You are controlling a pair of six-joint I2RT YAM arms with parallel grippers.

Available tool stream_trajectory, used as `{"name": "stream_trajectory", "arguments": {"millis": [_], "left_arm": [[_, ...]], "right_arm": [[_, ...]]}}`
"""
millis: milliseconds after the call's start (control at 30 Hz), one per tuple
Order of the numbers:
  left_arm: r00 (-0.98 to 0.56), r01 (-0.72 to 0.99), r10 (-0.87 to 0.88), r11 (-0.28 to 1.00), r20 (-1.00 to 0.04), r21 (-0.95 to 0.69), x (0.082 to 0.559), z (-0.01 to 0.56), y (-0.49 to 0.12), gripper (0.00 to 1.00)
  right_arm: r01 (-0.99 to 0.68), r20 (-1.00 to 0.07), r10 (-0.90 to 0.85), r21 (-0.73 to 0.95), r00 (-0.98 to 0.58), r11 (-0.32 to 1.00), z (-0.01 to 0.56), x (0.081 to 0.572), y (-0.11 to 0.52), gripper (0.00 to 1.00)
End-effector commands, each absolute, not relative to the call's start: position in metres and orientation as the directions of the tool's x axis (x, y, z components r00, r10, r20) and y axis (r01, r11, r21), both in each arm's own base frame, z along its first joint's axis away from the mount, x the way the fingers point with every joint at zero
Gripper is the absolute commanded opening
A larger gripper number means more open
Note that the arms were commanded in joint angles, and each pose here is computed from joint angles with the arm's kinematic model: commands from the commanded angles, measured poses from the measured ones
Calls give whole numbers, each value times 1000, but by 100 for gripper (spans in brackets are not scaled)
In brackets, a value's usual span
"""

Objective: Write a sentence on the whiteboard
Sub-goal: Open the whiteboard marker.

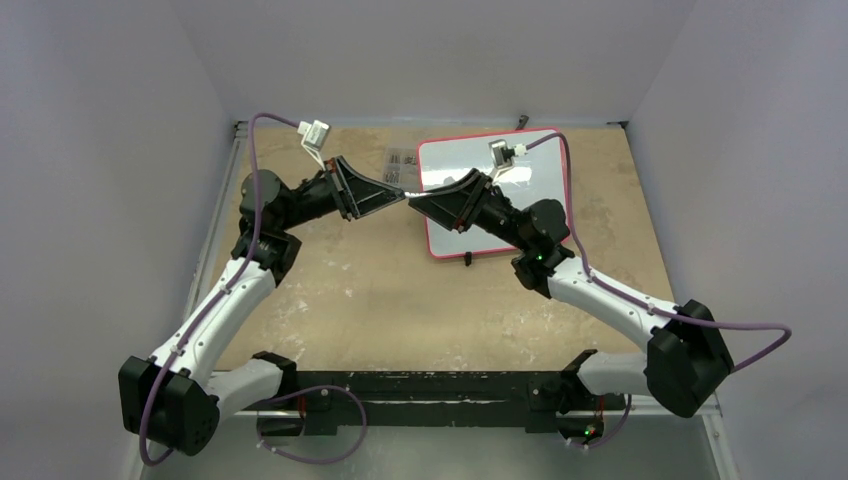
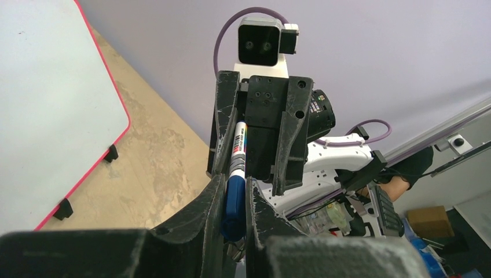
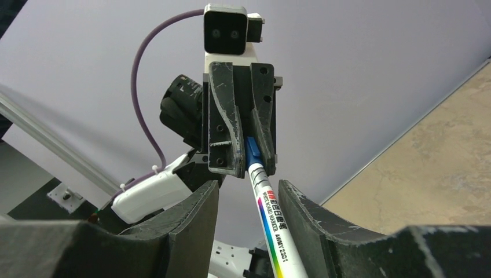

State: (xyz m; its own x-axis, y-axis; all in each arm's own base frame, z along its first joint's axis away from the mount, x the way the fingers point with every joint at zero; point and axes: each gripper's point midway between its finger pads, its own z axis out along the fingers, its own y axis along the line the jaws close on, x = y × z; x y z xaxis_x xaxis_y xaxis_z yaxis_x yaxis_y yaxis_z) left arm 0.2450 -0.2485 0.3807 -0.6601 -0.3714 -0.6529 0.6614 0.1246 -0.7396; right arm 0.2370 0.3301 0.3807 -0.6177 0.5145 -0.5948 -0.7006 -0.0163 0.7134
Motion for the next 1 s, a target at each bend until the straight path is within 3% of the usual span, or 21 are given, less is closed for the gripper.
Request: {"name": "stream_trajectory", "arguments": {"millis": [0,400,967], "left_arm": [[-635,699,-364,106,-682,-707,236,388,-249,0],[-650,694,-348,89,-675,-714,235,386,-251,0],[-666,689,-325,78,-672,-721,232,380,-258,0]], "right_arm": [[-777,-602,571,620,-559,-107,428,218,320,43],[-771,-597,568,628,-566,-108,427,224,327,30],[-760,-580,575,640,-578,-118,429,228,337,29]]}}
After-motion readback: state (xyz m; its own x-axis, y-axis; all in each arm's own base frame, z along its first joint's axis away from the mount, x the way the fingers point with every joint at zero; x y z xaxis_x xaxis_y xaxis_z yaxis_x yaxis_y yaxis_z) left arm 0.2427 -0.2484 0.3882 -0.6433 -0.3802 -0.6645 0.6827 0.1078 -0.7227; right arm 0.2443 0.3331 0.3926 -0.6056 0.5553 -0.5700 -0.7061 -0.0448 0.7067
